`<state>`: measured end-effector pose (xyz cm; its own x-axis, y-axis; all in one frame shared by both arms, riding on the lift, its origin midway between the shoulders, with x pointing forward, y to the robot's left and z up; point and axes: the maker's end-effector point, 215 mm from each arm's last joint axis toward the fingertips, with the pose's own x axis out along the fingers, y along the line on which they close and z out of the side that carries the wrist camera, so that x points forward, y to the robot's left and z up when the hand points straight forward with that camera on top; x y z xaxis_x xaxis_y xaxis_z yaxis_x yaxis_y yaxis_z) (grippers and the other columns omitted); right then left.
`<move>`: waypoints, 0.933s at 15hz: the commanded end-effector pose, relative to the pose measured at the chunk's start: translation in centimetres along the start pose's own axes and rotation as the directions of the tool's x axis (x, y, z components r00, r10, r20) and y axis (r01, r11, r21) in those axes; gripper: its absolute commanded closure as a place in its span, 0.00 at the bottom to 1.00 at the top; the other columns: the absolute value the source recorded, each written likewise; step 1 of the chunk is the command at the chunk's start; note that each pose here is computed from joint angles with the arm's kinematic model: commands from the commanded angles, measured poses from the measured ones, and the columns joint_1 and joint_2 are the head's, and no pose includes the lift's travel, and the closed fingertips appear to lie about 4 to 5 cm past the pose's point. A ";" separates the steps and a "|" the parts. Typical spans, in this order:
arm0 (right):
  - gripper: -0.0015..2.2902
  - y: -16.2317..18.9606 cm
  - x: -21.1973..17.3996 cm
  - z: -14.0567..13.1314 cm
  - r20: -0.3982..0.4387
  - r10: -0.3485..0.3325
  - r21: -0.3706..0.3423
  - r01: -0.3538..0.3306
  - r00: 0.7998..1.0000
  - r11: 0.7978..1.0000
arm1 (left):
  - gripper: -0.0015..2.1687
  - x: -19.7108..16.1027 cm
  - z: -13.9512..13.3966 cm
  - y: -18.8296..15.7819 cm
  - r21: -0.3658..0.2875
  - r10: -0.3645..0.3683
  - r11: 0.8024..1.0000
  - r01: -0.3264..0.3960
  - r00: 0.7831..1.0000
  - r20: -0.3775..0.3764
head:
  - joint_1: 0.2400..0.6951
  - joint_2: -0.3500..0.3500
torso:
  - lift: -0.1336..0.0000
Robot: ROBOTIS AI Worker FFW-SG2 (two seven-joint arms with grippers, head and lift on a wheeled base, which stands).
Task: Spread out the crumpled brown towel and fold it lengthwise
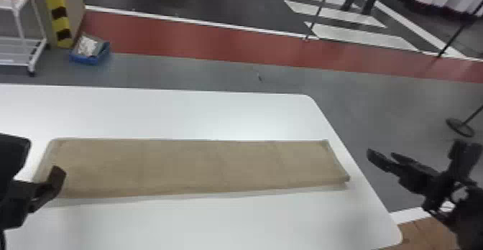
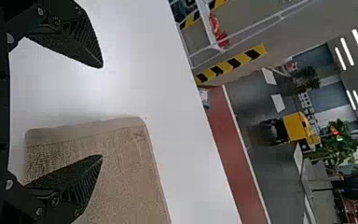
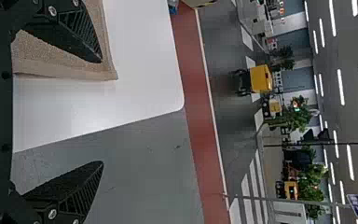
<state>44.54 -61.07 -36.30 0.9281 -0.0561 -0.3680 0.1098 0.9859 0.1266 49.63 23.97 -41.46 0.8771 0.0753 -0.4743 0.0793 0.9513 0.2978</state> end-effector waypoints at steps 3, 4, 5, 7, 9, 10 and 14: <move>0.05 0.0 -0.4 -0.3 -0.001 0.000 -0.013 0.000 1.000 1.000 | 0.17 -0.5 -0.5 -1.7 -0.074 -0.083 0.994 0.080 0.996 -0.034 | 1.00 0.00 | 0.07; 0.05 -0.1 -0.4 -0.3 0.001 -0.002 -0.015 0.002 1.000 1.000 | 0.20 -0.4 -0.2 -1.7 -0.068 -0.080 0.995 0.078 0.996 -0.032 | 1.00 0.00 | 0.07; 0.05 -0.1 -0.4 -0.1 0.004 -0.003 -0.020 0.003 1.000 1.000 | 0.22 -0.3 -0.2 -1.6 -0.071 -0.081 0.994 0.078 0.996 -0.034 | 1.00 0.00 | 0.07; 0.05 -0.1 -0.4 -0.1 0.007 -0.003 -0.022 0.003 1.000 1.000 | 0.24 -0.2 -0.6 -1.5 -0.059 -0.077 0.996 0.073 0.995 -0.062 | 1.00 0.00 | 0.07; 0.05 0.1 -0.3 -0.1 0.004 0.000 -0.025 0.000 1.000 1.000 | 0.24 -0.1 -0.5 -1.2 -0.052 -0.069 0.996 0.066 0.996 -0.062 | 1.00 0.00 | 0.07; 0.05 0.1 -0.3 -0.1 0.001 0.001 -0.029 -0.001 1.000 1.000 | 0.24 -0.1 -0.7 -1.3 -0.051 -0.075 0.996 0.071 0.995 -0.072 | 1.00 0.00 | 0.07; 0.05 0.5 0.0 0.0 0.002 0.008 -0.032 -0.008 1.000 0.999 | 0.24 -0.1 -2.5 -1.7 -0.043 -0.095 0.995 0.090 0.986 -0.136 | 1.00 0.00 | 0.07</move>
<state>44.44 -60.61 -36.35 0.9289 -0.0492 -0.3671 0.0923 0.9906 0.1006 48.57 23.00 -43.49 0.8058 0.0218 -0.5918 0.1334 0.9669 0.2173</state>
